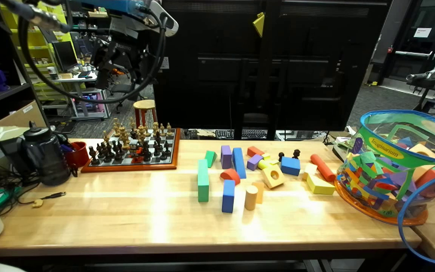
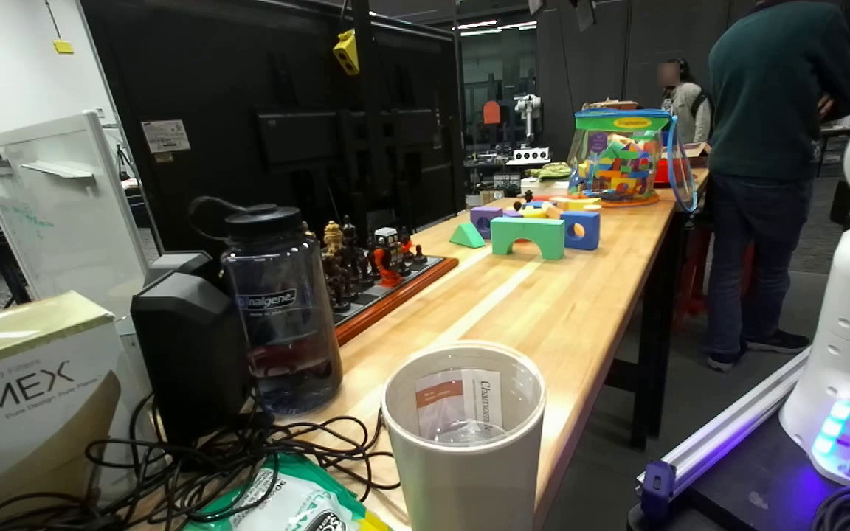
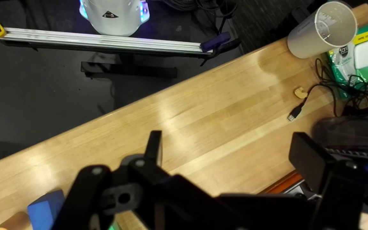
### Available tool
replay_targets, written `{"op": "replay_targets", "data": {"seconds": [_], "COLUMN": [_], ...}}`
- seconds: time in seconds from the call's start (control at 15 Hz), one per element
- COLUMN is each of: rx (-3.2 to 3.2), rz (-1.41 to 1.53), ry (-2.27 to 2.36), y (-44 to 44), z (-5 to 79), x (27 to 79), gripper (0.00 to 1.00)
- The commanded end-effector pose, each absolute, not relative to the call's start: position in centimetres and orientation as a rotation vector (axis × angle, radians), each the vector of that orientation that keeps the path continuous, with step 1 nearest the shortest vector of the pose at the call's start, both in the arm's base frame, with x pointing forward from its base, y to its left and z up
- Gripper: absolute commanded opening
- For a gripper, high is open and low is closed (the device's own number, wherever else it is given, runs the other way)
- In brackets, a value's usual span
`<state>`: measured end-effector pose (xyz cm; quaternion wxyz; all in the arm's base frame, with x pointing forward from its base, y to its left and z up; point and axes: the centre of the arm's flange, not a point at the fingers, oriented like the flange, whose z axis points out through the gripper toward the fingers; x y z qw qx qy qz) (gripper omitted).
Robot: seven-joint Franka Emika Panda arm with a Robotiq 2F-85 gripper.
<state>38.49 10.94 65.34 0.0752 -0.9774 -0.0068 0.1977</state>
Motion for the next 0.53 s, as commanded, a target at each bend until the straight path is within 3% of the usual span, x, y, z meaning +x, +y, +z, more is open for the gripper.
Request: {"op": "replay_targets", "data": {"seconds": [0.0,0.47], "rx": [-2.924,-2.867], "rz": [0.562,0.510], "ry": [0.041,0.162], "y": [7.9,2.3], "z": [66.0,64.2], "x": [39.7,42.4], "gripper": [1.00,1.00]}}
